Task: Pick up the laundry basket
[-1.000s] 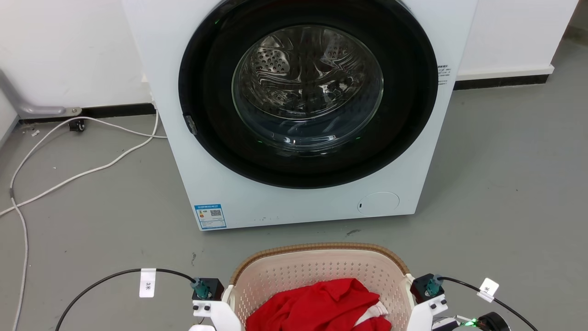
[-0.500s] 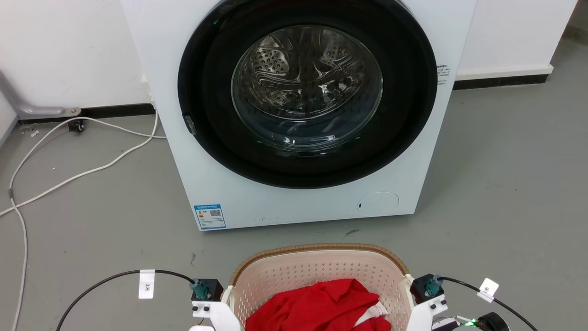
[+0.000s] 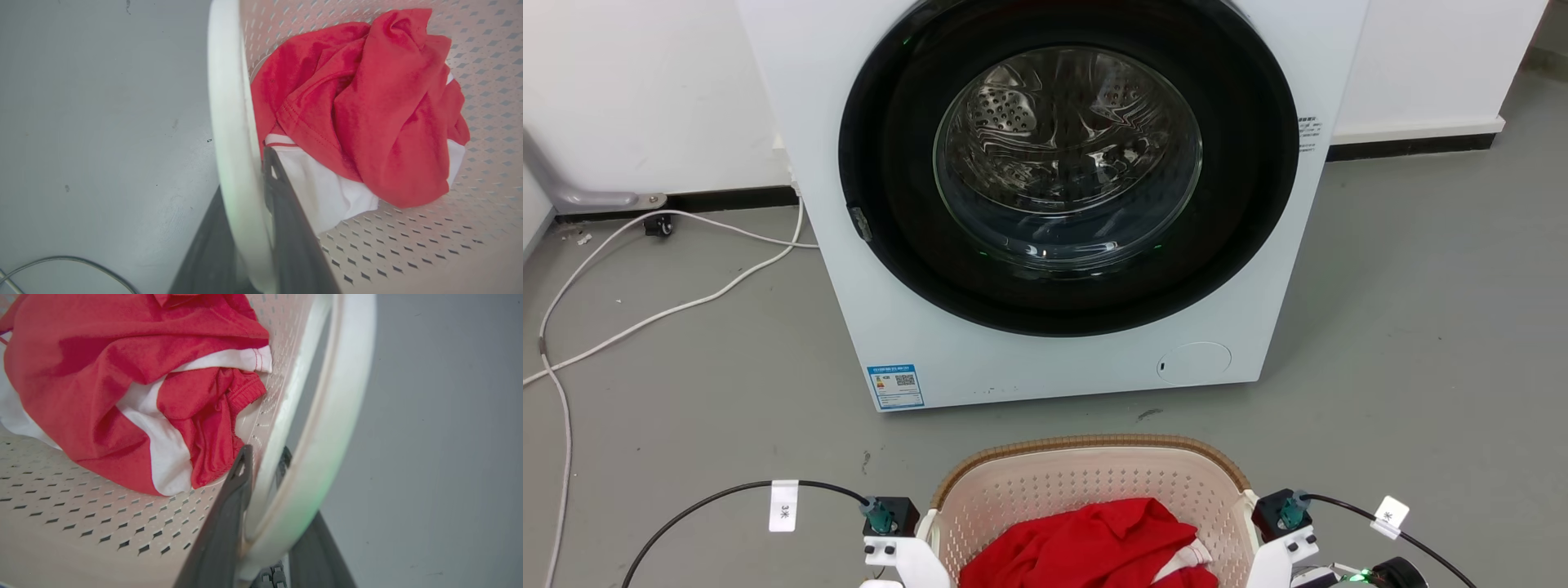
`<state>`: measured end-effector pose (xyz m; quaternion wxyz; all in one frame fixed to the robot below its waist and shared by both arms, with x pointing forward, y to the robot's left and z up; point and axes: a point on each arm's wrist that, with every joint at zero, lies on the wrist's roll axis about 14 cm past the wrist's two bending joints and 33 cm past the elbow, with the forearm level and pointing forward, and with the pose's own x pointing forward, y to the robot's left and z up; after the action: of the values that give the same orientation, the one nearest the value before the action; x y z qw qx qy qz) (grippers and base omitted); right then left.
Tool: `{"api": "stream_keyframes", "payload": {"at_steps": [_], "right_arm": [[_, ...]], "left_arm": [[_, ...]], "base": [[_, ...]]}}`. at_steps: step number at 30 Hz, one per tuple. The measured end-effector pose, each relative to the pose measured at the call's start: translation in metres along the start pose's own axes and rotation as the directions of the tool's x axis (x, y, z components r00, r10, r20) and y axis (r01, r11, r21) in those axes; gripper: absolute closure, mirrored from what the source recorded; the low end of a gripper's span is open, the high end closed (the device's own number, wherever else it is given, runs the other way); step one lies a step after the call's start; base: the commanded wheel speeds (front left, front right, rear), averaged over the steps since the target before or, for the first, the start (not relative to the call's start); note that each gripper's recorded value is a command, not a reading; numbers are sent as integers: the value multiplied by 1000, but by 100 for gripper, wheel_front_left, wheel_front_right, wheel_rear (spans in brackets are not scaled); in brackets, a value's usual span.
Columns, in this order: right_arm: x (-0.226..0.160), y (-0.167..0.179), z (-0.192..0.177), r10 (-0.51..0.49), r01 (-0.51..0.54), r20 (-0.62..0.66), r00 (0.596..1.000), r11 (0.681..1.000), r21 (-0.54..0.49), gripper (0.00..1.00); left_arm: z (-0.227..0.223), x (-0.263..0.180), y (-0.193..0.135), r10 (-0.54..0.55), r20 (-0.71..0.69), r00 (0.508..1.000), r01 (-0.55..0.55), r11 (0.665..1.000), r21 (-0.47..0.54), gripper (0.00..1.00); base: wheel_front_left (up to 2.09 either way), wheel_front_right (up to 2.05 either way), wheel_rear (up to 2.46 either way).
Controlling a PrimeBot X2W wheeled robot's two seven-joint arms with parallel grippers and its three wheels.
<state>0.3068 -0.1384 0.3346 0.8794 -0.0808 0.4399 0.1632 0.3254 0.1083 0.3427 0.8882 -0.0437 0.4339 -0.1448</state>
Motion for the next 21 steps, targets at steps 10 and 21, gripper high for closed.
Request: {"api": "stream_keyframes", "payload": {"at_steps": [10,21], "right_arm": [[0,1,-1,3,-3,-2,1000,1000,-1,100],[1,2,-1,6,-6,-4,1000,1000,-2,100]], "left_arm": [[0,0,1,1,4,1000,-1,1000,0,100],[-1,0,2,3,4,1000,-3,1000,-4,100]], "base": [[0,0,0],[0,0,0]]}}
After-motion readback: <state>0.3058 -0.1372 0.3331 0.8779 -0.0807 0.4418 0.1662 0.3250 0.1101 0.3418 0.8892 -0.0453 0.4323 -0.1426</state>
